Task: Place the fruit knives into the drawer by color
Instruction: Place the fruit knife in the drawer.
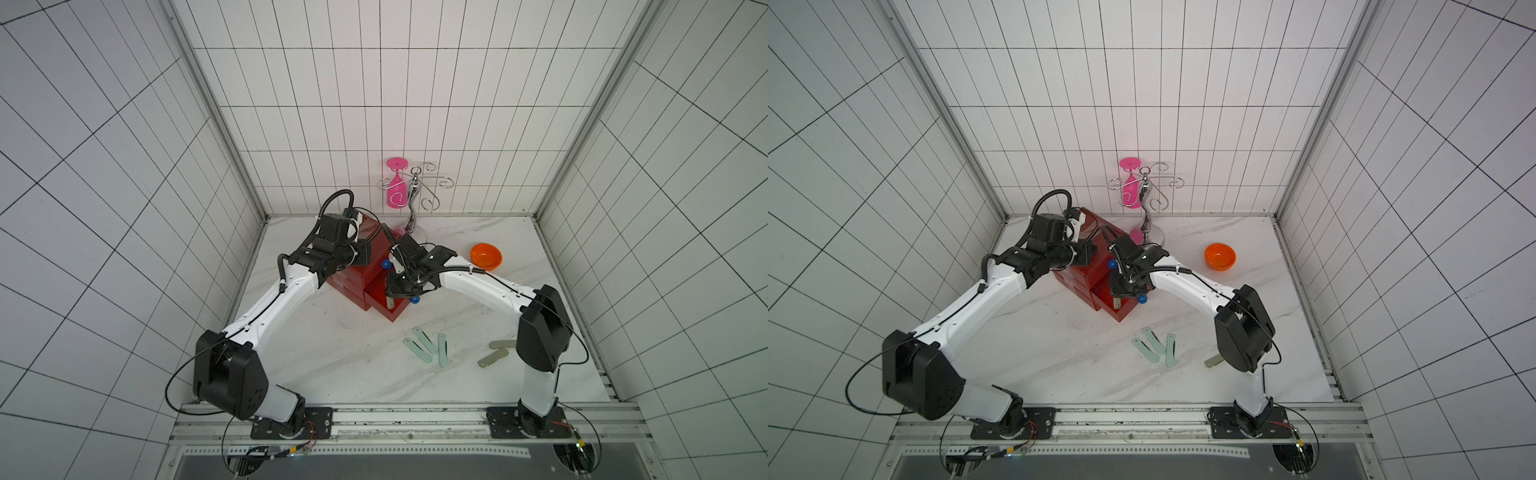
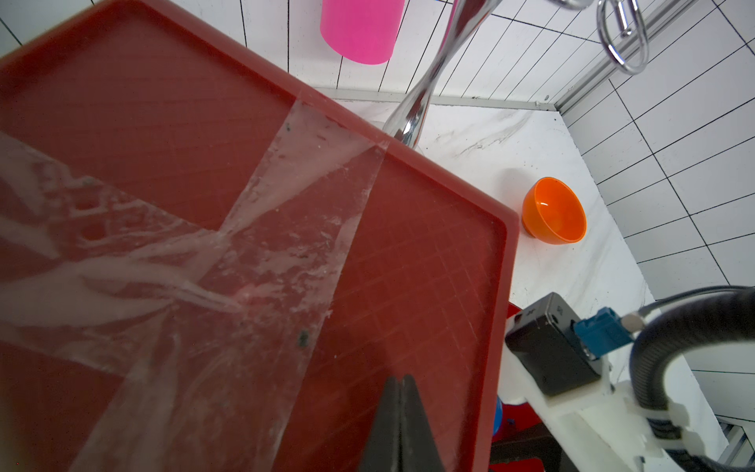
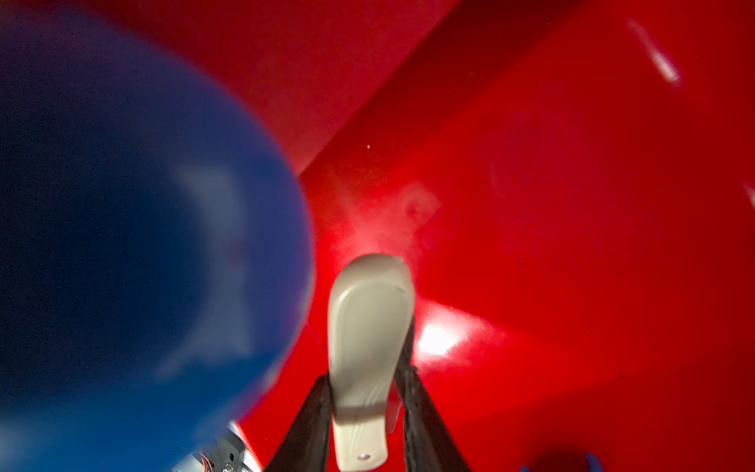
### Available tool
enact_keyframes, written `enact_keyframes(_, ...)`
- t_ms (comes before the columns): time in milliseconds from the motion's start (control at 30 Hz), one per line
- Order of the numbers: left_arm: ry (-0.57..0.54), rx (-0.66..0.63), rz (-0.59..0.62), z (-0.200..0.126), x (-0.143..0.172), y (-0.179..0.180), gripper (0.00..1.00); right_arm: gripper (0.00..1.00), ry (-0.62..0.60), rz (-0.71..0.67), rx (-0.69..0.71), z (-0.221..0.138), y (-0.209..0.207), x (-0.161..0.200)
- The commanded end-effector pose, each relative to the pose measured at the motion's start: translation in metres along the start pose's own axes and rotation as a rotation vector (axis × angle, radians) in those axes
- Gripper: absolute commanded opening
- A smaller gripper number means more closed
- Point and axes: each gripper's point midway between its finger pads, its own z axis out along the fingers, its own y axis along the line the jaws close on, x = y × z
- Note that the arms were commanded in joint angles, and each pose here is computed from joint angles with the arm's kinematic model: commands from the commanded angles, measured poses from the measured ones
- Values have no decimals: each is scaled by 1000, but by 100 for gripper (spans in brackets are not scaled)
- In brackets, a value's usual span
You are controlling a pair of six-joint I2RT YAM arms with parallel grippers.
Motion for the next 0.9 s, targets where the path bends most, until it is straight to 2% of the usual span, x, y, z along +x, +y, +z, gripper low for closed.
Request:
enact_keyframes(0, 264, -116, -60, 14, 72, 34, 0, 31, -50, -21, -53, -16, 27, -19)
enact_keyframes(333, 263, -119, -60, 14, 72, 34, 0, 32, -69, -38, -67, -28, 34, -23)
enact_keyframes(600, 265, -118, -62, 15, 73, 34, 0, 32, -139, -76, -65, -76, 40, -30)
enact_keyframes(867, 263, -118, -62, 14, 72, 34, 0, 32, -184, -52, 52, -122, 6, -8)
